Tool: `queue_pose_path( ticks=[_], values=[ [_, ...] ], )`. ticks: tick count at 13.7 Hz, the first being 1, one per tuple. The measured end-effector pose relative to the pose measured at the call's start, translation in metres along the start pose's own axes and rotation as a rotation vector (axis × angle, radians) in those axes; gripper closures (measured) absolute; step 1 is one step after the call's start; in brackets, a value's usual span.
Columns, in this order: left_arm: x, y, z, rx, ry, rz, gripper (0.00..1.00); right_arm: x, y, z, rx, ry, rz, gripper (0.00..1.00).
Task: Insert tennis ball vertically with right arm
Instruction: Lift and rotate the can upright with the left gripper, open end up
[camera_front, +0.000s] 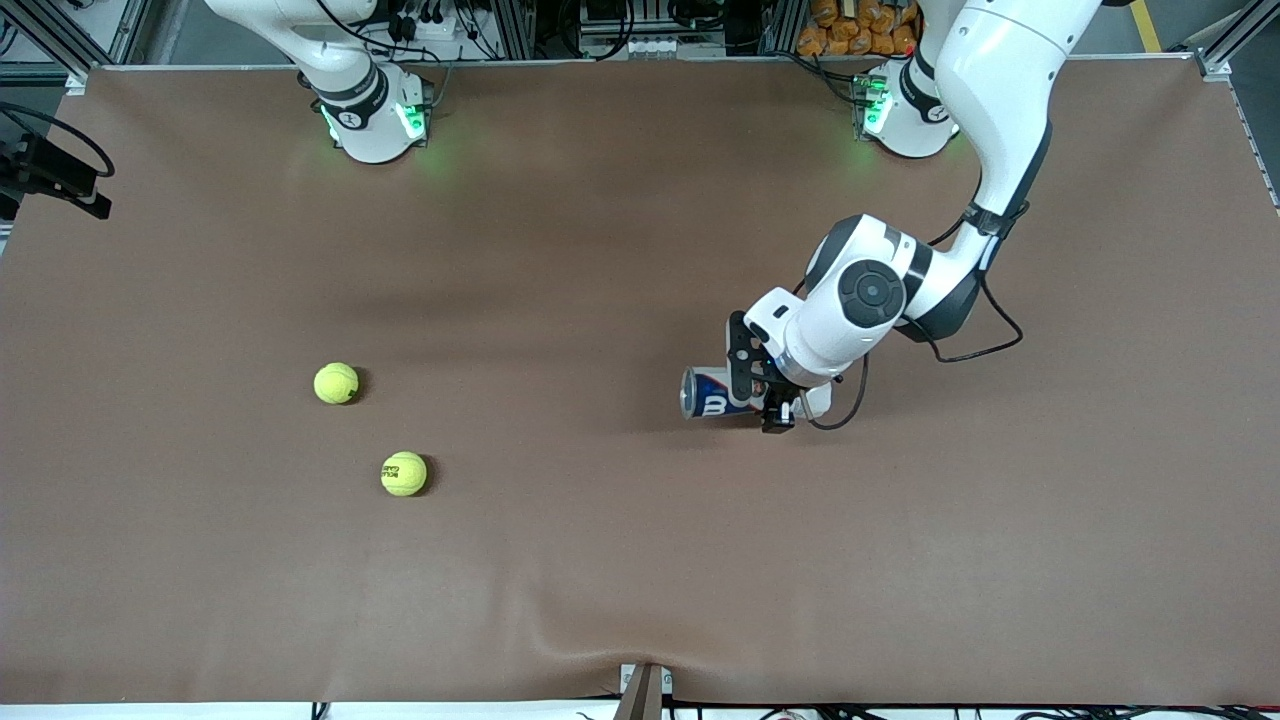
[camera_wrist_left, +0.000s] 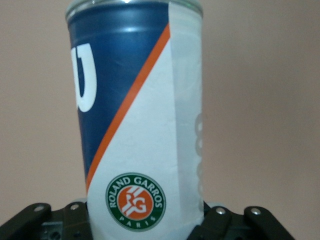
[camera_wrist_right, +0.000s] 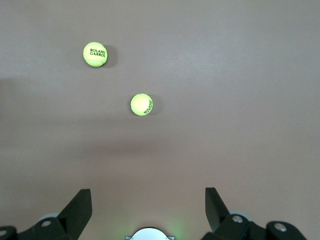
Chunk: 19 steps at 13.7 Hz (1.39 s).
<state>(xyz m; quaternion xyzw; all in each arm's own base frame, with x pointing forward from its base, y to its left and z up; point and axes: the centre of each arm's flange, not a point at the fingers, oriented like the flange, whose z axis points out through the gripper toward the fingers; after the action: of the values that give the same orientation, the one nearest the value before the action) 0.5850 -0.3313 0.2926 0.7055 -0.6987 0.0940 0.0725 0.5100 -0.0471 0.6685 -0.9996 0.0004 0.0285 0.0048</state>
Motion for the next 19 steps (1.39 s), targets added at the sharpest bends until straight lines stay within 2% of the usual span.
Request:
queue_pose_path(
  ticks=[4,8,11,13,16,19],
  values=[
    [-0.02,-0.026,-0.011,-0.031,0.212,-0.043,0.44,0.0,0.0,0.0,0.0,0.0,0.0,0.0],
    [-0.041,-0.042,0.009,-0.052,0.429,-0.067,0.44,0.0,-0.001,0.0,0.0,0.0,-0.001,0.0],
    [-0.039,-0.041,0.029,-0.049,0.601,-0.1,0.43,0.003,-0.003,0.006,0.0,-0.005,-0.005,0.0],
    [-0.035,-0.036,0.045,-0.036,0.706,-0.119,0.37,0.009,-0.005,0.017,-0.001,0.005,-0.011,0.0],
    [-0.024,-0.024,0.07,0.022,0.876,-0.13,0.39,0.021,-0.012,0.039,-0.004,0.02,-0.026,0.0],
    [0.0,-0.003,0.097,0.054,0.983,-0.124,0.39,0.037,-0.03,0.062,-0.007,0.021,-0.058,0.0]
  ],
)
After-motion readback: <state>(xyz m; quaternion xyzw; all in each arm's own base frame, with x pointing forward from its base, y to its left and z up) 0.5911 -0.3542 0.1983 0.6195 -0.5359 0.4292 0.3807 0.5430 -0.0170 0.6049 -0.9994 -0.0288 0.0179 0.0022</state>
